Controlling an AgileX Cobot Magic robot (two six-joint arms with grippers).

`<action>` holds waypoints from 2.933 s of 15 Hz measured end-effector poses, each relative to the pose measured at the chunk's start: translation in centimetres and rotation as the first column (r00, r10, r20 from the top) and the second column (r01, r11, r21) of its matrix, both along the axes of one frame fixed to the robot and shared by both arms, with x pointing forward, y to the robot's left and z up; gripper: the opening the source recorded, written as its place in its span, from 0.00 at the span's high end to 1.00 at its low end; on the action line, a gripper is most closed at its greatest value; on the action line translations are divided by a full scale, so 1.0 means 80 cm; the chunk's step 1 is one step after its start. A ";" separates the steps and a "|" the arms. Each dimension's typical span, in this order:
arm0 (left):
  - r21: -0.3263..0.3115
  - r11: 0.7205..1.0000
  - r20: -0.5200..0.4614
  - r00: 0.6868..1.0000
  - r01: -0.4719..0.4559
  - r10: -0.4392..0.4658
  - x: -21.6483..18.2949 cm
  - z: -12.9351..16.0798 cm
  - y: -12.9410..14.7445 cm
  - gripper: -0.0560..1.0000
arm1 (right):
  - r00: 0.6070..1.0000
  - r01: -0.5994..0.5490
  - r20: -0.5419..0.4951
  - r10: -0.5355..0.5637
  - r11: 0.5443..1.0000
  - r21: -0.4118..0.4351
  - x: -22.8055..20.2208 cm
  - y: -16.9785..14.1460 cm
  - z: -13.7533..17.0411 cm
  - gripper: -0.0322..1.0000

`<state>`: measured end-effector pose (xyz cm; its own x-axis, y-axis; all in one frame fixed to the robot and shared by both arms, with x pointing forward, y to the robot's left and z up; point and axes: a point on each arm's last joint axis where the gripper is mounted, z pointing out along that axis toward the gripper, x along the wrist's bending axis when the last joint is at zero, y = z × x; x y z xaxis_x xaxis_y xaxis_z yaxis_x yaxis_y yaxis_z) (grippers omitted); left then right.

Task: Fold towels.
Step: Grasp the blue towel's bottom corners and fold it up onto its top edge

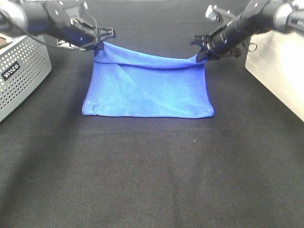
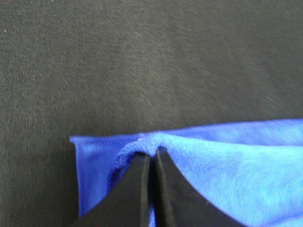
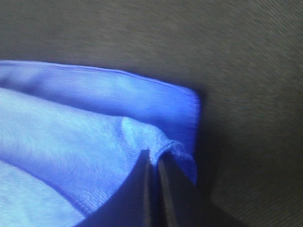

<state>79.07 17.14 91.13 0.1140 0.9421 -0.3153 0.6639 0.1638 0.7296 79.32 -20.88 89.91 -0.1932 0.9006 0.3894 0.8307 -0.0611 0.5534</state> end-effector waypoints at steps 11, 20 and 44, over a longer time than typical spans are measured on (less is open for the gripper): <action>0.060 0.984 -0.303 0.942 0.171 -0.145 -0.032 -0.008 -0.004 0.22 | 0.983 -0.104 -0.155 0.102 0.995 -0.005 -0.027 0.003 0.045 0.09; 0.013 0.992 -0.582 0.808 0.129 -0.097 -0.086 0.014 0.008 0.25 | 0.905 -0.140 -0.408 0.121 0.990 -0.017 -0.065 -0.001 0.039 0.14; -0.041 0.999 -0.653 0.757 0.013 -0.037 -0.144 -0.052 -0.001 0.93 | 0.853 -0.029 -0.519 0.060 0.997 0.067 -0.129 0.011 -0.029 0.97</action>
<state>67.59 17.07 87.01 -0.1080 0.9298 -0.3518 0.9814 0.1562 0.1116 68.98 -19.98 87.57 0.0123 0.8701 0.4928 0.9987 -0.0346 0.0362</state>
